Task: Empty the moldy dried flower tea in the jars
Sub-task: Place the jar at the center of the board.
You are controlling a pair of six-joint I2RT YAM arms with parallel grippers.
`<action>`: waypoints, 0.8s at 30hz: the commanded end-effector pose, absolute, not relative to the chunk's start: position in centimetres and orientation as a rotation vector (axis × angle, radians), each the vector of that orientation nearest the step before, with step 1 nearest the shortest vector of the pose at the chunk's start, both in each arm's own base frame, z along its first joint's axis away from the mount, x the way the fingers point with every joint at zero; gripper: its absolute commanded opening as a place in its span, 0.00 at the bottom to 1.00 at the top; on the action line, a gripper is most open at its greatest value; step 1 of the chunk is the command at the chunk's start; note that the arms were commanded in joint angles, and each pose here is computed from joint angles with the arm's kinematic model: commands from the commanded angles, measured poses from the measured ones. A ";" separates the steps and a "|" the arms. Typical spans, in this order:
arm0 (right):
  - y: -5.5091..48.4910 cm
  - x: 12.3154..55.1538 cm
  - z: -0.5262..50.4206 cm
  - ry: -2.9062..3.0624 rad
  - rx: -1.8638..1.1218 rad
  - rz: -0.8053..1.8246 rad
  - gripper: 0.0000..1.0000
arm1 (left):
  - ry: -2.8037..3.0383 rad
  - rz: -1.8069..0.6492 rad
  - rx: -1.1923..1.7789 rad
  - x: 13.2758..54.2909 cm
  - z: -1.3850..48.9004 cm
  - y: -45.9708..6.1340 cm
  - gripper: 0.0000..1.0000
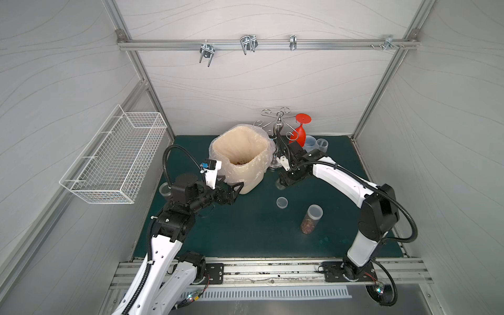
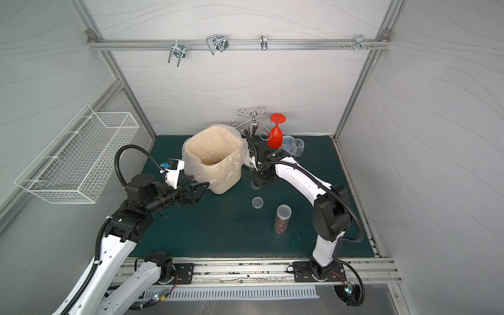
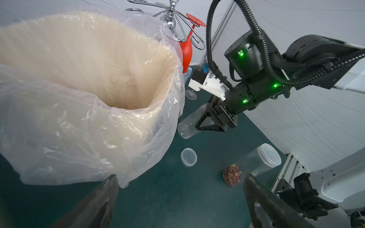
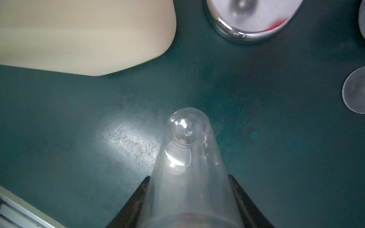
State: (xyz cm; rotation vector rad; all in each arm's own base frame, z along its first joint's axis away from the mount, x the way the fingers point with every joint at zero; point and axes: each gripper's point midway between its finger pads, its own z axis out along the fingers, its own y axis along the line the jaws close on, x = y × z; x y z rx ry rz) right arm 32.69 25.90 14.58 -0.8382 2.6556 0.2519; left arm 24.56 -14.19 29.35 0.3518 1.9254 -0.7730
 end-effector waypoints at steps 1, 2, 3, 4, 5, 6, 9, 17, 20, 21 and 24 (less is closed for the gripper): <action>25.8 33.8 14.3 2.636 -0.869 0.202 0.39 | 1.856 -0.793 0.383 24.3 30.8 -14.6 0.99; 25.9 34.0 14.0 2.638 -0.872 0.196 0.39 | 1.855 -0.793 0.382 24.3 30.7 -14.6 0.99; 26.0 34.1 13.7 2.639 -0.875 0.191 0.39 | 1.855 -0.793 0.380 24.3 30.7 -14.6 0.99; 26.0 34.3 13.4 2.643 -0.877 0.184 0.39 | 1.852 -0.793 0.382 24.2 30.8 -14.6 0.99; 26.0 34.4 13.1 2.645 -0.880 0.175 0.39 | 1.852 -0.792 0.379 24.2 30.8 -14.5 0.99; 26.1 34.5 12.8 2.649 -0.884 0.168 0.39 | 1.853 -0.792 0.380 24.2 30.7 -14.6 0.99; 26.0 34.9 12.0 2.662 -0.893 0.145 0.39 | 1.854 -0.792 0.381 24.2 30.7 -14.5 0.99; 25.9 35.2 10.0 2.700 -0.920 0.099 0.43 | 1.857 -0.793 0.378 24.2 30.6 -14.5 0.99; 25.9 35.1 9.4 2.716 -0.929 0.093 0.44 | 1.857 -0.794 0.379 24.2 30.6 -14.6 0.99; 25.9 35.2 9.2 2.721 -0.931 0.091 0.45 | 1.858 -0.793 0.379 24.2 30.6 -14.6 0.99; 26.0 35.1 8.8 2.735 -0.938 0.087 0.47 | 1.859 -0.794 0.378 24.2 30.6 -14.5 0.99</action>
